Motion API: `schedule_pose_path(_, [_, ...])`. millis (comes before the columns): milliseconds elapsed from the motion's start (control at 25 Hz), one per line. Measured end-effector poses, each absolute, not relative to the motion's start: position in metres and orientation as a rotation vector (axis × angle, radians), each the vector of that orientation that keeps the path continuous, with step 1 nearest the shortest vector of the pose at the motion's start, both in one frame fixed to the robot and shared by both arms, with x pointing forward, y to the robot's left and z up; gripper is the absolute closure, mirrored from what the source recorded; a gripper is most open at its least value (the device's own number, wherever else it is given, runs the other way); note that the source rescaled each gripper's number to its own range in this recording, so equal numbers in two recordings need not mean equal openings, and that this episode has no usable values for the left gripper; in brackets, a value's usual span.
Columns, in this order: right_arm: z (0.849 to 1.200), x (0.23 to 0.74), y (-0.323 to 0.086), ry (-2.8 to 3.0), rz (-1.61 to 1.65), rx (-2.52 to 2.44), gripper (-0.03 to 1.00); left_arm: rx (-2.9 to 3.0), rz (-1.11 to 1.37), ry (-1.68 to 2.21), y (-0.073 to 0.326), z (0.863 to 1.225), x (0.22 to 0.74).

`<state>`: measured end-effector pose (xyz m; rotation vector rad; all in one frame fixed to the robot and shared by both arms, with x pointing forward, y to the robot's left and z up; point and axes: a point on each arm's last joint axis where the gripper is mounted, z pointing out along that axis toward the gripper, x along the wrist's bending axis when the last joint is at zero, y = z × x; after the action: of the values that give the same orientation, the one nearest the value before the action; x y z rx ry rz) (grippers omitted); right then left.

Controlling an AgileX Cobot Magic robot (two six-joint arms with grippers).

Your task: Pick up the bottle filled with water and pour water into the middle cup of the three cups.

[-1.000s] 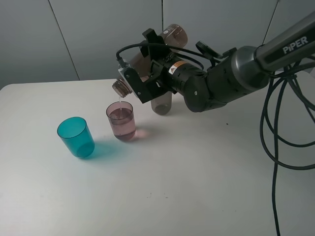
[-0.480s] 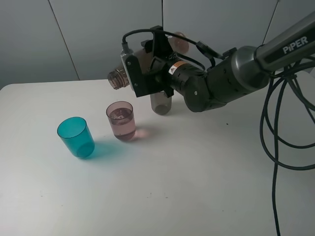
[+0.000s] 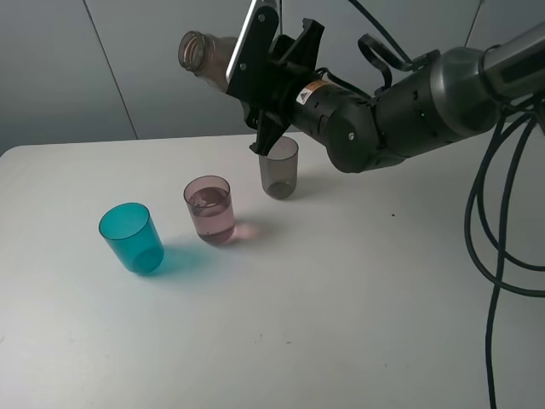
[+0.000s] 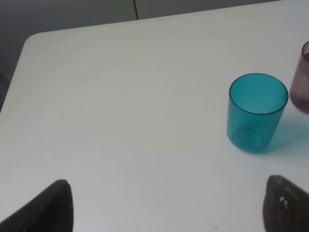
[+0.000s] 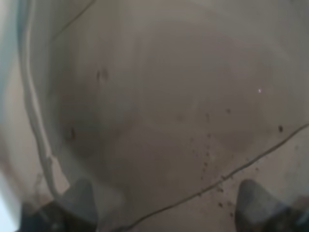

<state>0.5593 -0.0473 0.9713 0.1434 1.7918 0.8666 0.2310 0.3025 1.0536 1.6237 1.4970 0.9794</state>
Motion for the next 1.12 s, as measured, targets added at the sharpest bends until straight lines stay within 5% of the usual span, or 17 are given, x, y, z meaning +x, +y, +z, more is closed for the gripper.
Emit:
schedule_pose_path(480, [1.009,0.519,-0.087,1.748,1.215,0.610,0.95,1.624,0.979,1.497,0.302,1.054,0.231])
schedule_pose_path(1120, [0.998,0.521,-0.158,1.746,1.222,1.175,0.95,1.620,0.977,1.499,0.302,1.054,0.231])
